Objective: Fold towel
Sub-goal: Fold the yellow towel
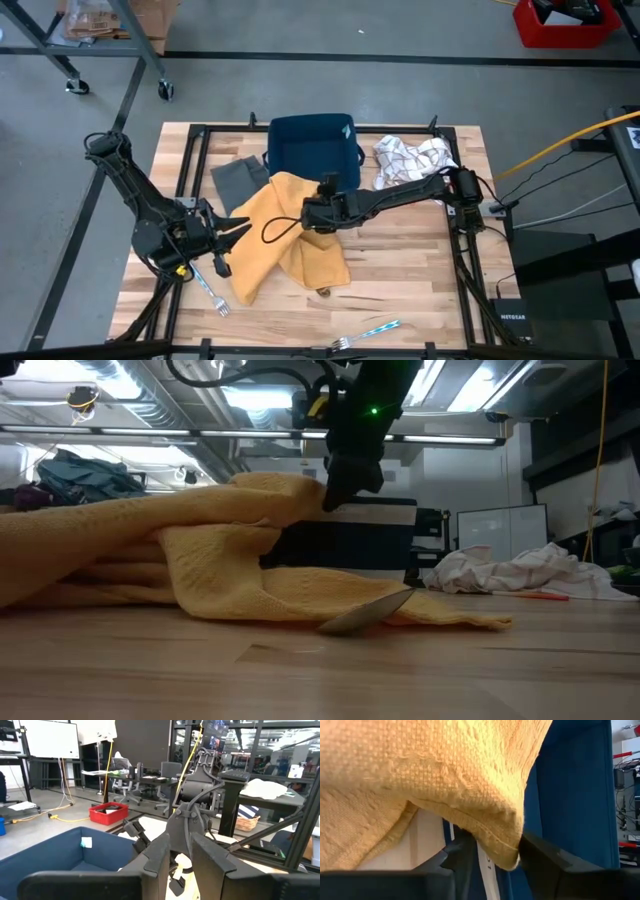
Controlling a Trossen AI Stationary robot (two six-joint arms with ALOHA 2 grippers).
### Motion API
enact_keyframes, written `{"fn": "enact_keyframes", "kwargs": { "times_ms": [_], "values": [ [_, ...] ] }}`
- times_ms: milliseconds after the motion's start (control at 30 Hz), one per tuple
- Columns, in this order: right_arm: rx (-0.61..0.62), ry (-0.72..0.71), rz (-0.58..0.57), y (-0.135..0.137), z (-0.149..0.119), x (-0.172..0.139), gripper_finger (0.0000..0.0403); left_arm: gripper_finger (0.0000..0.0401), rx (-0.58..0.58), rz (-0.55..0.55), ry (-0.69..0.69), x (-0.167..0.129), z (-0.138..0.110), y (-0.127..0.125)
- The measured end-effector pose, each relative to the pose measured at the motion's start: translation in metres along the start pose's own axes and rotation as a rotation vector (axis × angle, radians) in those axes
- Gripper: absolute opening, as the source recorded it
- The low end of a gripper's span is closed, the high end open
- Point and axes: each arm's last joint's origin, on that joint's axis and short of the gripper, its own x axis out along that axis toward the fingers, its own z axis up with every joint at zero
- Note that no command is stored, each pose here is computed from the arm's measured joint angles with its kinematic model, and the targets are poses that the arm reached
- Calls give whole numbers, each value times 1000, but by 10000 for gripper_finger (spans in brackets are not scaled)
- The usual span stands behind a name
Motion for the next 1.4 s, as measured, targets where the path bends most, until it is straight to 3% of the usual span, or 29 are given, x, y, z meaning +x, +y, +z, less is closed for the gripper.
{"fn": "enact_keyframes", "kwargs": {
  "times_ms": [300, 433, 733, 1400],
  "values": [
    [-4, -3, 2, 3, 0, -2, 41, 70, 1, 1, 0, 0, 0, 0],
    [-24, -16, -16, 11, 1, -10, 11, 70, 1, 1, 0, 0, 0, 0],
    [-62, -53, -47, 29, 3, -27, 32, 70, 0, 1, 0, 0, 0, 0],
    [-1, -111, -2, 30, 10, -26, 35, 70, 0, 1, 0, 0, 0, 0]
  ]
}}
